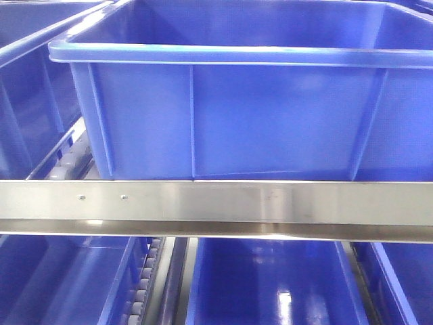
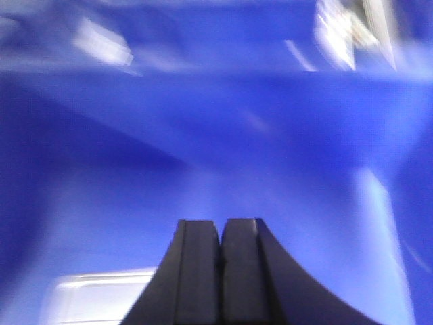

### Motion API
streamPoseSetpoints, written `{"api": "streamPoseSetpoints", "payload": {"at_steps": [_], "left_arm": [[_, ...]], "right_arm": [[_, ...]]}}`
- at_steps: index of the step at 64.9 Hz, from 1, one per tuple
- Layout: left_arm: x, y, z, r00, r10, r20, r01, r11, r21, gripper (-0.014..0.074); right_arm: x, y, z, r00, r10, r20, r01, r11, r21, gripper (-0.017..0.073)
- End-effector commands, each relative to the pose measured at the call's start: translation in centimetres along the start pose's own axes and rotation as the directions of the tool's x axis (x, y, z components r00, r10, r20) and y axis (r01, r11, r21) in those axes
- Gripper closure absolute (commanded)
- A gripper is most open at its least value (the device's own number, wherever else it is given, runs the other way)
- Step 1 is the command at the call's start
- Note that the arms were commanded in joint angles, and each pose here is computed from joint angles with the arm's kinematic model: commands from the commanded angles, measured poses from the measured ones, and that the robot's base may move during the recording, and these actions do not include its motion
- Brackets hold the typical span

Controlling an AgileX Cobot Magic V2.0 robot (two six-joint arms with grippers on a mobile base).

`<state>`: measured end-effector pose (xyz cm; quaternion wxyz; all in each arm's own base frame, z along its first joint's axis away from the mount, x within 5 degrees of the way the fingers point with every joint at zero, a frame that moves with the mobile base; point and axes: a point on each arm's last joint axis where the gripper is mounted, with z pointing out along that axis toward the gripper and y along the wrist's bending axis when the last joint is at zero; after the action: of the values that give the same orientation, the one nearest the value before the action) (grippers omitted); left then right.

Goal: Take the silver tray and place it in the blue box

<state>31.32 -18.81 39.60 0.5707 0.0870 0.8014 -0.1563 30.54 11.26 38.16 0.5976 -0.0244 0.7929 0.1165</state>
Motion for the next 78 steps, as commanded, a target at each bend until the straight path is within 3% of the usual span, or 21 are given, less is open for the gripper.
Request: {"api": "streamPoseSetpoints", "payload": {"at_steps": [1,8,12,22,28,39,50,62,78], "left_arm": [[-1.9,-0.3,-4.1,0.992,0.022,0.122,-0.030,0.997,0.065,0.0691],[-0.3,0.2,-7.1,0.988,0.023,0.154,-0.043,0.991,0.126,0.0691],[1.0,0.4,-8.7,0.984,0.022,0.178,-0.055,0.982,0.179,0.0691],[5.2,1.2,-12.7,0.967,0.077,0.244,-0.146,0.948,0.282,0.0692],[7.7,1.9,-15.2,0.962,0.068,0.266,-0.155,0.933,0.324,0.0692],[11.9,3.8,-19.0,0.955,0.063,0.289,-0.160,0.931,0.328,0.0692],[14.6,5.1,-22.5,0.927,0.035,0.374,-0.172,0.925,0.339,0.0692],[15.4,5.8,-24.7,0.890,0.008,0.455,-0.184,0.921,0.343,0.0692],[15.4,5.8,-24.7,0.889,0.007,0.459,-0.185,0.921,0.344,0.0697]], "right_arm": [[-1.3,0.6,-3.2,0.989,-0.062,0.136,0.078,0.990,-0.116,0.0503],[0.5,0.5,-6.2,0.971,-0.151,0.187,0.185,0.965,-0.185,0.0503],[1.8,0.2,-8.0,0.964,-0.175,0.202,0.217,0.954,-0.207,0.0503],[4.7,-1.1,-12.2,0.959,-0.178,0.222,0.227,0.949,-0.218,0.0503],[6.6,-1.9,-14.5,0.956,-0.176,0.237,0.228,0.949,-0.217,0.0503],[10.1,-3.3,-18.5,0.941,-0.162,0.296,0.231,0.949,-0.215,0.0503],[12.1,-4.3,-21.4,0.911,-0.140,0.387,0.235,0.949,-0.211,0.0503],[13.0,-4.7,-22.7,0.892,-0.127,0.434,0.237,0.949,-0.209,0.0503],[13.0,-4.7,-22.7,0.892,-0.127,0.434,0.237,0.949,-0.209,0.0503]]}}
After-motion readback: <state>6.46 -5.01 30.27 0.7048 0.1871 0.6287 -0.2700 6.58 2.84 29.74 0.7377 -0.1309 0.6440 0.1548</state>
